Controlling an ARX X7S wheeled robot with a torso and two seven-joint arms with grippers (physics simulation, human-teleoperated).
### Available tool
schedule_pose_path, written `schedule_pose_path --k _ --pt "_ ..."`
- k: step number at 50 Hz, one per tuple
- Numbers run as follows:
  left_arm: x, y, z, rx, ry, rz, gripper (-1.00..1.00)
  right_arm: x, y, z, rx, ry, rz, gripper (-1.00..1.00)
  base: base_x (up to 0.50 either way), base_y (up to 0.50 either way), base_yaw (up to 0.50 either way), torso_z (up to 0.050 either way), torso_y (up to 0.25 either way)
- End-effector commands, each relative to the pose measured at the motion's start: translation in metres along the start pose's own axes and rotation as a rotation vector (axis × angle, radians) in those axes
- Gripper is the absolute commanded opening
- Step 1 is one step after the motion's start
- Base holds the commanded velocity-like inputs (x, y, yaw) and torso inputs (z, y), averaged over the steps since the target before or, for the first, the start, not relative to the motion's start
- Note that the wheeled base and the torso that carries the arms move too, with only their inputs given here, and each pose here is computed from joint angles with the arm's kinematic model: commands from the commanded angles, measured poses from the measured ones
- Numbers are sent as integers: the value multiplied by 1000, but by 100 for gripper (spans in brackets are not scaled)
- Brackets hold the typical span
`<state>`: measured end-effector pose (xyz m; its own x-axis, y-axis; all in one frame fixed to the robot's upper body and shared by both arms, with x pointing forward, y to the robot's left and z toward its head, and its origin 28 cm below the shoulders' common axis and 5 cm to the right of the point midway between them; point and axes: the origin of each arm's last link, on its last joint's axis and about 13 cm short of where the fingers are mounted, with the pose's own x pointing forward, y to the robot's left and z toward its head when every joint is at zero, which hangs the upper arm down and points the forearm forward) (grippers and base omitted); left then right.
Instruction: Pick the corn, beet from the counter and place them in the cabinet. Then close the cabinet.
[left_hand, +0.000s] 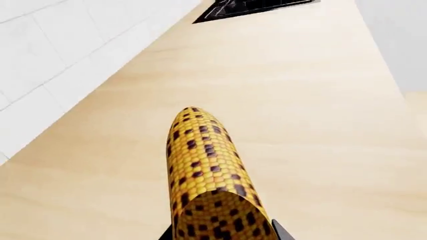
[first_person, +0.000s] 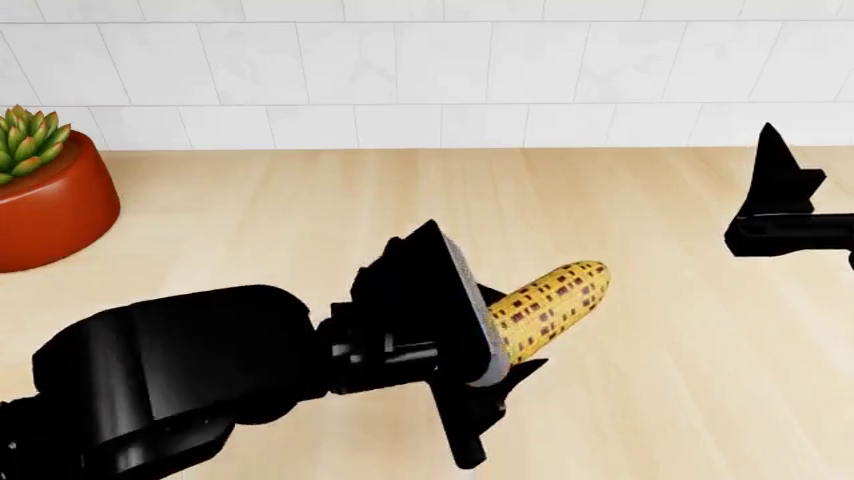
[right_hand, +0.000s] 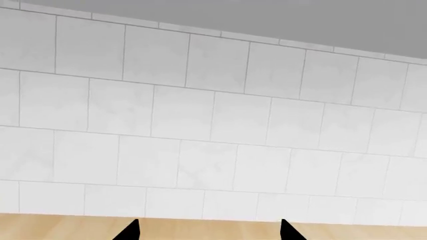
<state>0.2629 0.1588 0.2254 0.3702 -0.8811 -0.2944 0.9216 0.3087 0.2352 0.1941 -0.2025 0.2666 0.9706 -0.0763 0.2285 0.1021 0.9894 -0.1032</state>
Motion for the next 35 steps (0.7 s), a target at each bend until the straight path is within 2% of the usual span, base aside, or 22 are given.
schedule_pose_path --k 1,17,19,22,35 --pt "-29 -3 38 123 -223 82 -100 0 0 1 1 -2 -1 100 0 0 0 0 0" --pt "-49 -15 83 325 -249 114 -100 1 3 -2 5 0 6 100 0 0 0 0 0" --pt "-53 -18 107 388 -336 139 -100 2 3 -2 7 1 7 100 0 0 0 0 0" --pt "-56 -20 124 433 -373 146 -100 2 3 -3 8 1 7 100 0 0 0 0 0" --pt "-61 -20 152 500 -381 178 -100 2 4 -3 7 1 10 100 0 0 0 0 0"
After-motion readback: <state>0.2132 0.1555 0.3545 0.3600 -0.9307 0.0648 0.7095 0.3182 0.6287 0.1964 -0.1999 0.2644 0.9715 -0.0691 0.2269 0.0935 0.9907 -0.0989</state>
